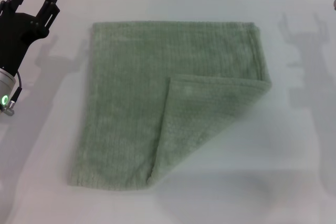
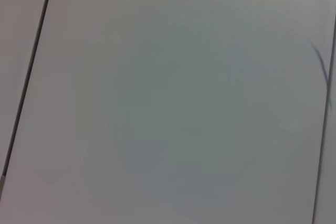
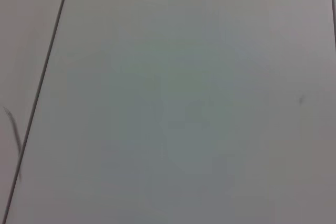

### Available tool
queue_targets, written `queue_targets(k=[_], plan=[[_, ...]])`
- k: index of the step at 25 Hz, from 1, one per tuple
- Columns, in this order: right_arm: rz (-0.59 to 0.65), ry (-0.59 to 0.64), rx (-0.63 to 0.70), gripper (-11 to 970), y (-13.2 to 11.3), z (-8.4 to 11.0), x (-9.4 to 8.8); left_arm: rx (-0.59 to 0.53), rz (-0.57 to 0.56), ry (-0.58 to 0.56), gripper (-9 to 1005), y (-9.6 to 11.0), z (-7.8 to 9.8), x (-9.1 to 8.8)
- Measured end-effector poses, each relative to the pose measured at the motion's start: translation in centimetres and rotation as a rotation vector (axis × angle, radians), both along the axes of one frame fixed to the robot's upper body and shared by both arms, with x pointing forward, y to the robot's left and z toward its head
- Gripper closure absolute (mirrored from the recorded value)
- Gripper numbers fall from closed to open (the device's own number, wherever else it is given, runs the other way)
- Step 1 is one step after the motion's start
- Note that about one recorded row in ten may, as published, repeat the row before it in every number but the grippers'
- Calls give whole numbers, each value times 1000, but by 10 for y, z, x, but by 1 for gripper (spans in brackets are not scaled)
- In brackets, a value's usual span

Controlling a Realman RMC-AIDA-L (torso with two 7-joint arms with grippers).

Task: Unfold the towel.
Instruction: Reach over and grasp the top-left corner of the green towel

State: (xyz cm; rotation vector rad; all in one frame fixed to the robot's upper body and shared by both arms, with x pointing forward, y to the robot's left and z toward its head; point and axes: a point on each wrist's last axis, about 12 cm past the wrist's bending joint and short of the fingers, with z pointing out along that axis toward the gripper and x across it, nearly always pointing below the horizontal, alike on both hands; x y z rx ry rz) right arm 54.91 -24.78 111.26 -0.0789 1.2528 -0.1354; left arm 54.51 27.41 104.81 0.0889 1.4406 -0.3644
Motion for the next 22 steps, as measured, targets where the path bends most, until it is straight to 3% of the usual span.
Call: queue_targets(k=[16, 22], plan=[[3, -4, 14, 167, 0, 1, 1, 4, -11, -1, 214, -3, 1, 2], [3, -4, 15, 167, 0, 1, 1, 21, -24, 3, 393, -6, 0, 2]])
